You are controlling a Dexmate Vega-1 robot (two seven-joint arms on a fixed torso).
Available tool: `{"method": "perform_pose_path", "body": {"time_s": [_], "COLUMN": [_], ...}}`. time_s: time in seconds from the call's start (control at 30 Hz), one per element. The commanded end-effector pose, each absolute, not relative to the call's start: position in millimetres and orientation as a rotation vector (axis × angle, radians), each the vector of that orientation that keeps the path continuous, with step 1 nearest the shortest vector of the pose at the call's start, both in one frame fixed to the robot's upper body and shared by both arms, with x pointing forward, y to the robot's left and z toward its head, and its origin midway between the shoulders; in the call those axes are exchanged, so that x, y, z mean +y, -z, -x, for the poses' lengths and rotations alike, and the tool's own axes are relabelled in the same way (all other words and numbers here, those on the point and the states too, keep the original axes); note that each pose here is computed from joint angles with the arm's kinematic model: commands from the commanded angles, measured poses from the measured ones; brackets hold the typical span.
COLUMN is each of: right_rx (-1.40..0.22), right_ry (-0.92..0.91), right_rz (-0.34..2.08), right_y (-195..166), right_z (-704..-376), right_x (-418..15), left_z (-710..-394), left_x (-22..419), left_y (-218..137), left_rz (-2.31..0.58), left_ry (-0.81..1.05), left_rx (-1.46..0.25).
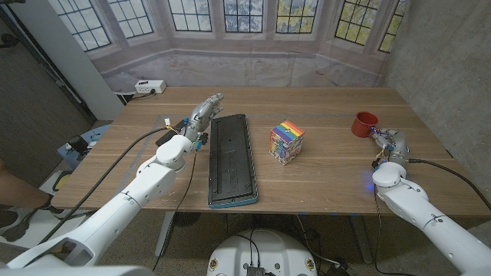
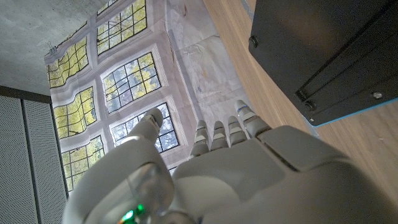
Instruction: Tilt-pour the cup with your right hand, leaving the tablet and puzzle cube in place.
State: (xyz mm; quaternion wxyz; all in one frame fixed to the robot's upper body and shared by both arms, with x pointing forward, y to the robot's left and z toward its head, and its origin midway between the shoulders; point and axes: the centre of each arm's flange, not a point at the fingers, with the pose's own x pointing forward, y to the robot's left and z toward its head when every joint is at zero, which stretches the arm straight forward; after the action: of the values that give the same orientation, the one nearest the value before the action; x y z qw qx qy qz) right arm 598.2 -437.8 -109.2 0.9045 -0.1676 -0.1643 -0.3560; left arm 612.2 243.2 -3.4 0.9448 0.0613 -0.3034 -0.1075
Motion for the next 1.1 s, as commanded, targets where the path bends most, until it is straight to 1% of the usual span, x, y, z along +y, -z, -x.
{"method": "perform_pose_path", "body": {"time_s": [0.03,0.5,1.1], "right_rx": [-0.334,-0.323,-0.322], "right_ry": [0.741,0.745,0.755], "right_rz": [0.355,0.359,0.352], "right_y": [106.7,107.6,111.3], "right_z": [-595.7,-590.0,-596.5], "right_x": [-437.1,-440.0,-434.5], "left_z": [-617.4,-622.3,-619.1], "left_x": [243.8,240.9,244.0], "left_y": [1.7,2.6,4.1], "left_rz": [-0.123,-0.119,-0.12], "left_ry": [0.225,0.238,0.231], "left_rx": [-0.618,-0.613,-0.611]}}
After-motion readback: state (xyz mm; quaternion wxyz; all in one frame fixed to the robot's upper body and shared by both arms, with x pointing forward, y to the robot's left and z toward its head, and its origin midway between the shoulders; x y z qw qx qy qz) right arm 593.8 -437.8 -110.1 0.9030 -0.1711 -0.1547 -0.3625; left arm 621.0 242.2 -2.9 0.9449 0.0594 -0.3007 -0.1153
